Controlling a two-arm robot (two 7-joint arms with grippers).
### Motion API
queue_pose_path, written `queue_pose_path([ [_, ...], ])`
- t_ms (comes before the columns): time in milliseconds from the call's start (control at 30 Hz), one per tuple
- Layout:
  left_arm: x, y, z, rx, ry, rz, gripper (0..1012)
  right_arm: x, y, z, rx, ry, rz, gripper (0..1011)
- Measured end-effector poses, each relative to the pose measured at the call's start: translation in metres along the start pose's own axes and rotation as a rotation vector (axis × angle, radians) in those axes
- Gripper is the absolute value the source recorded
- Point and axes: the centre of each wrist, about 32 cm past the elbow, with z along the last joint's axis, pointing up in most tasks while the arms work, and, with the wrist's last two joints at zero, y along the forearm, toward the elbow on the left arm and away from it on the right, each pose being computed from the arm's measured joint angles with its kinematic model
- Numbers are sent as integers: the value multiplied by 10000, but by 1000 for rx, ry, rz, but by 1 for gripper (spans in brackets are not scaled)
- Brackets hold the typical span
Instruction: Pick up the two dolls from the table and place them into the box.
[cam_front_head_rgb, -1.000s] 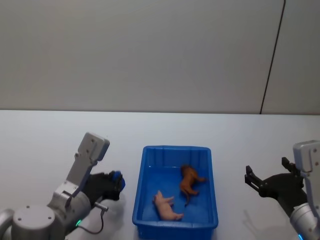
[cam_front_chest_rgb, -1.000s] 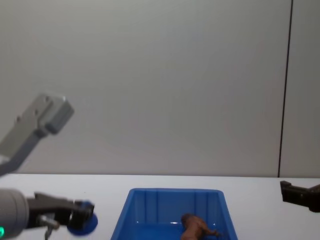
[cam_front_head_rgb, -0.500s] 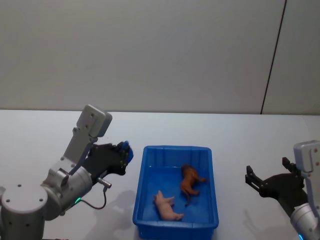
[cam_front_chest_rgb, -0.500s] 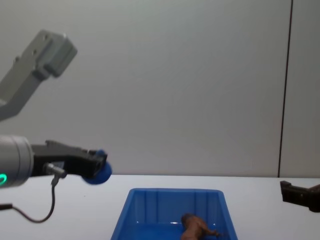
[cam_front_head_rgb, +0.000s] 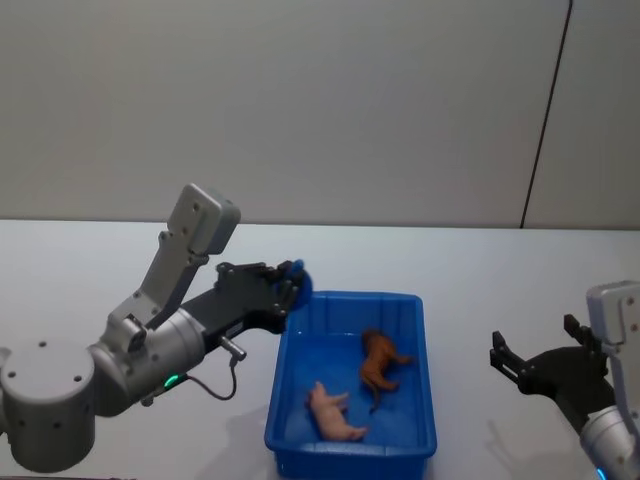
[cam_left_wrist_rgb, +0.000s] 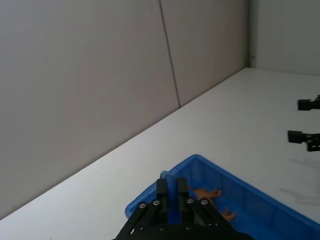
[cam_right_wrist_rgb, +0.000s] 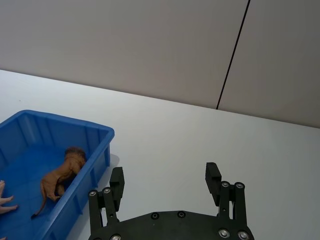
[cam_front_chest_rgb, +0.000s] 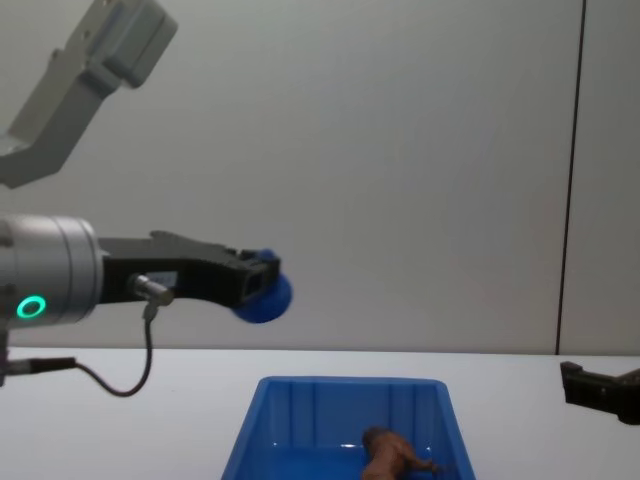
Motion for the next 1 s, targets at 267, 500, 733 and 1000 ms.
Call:
queue_pose_path([
  [267, 4, -114, 9, -50, 10, -112, 331, 0, 0, 0, 0, 0, 0, 1001],
  [500, 0, -175, 11, -74, 15, -163, 539, 0, 0, 0, 0, 0, 0, 1001],
  [733, -2, -214, 14, -89, 17, -195, 766, 0, 0, 0, 0, 0, 0, 1001],
  [1000, -3, -234, 15, -97, 18, -212, 985, 0, 0, 0, 0, 0, 0, 1001],
])
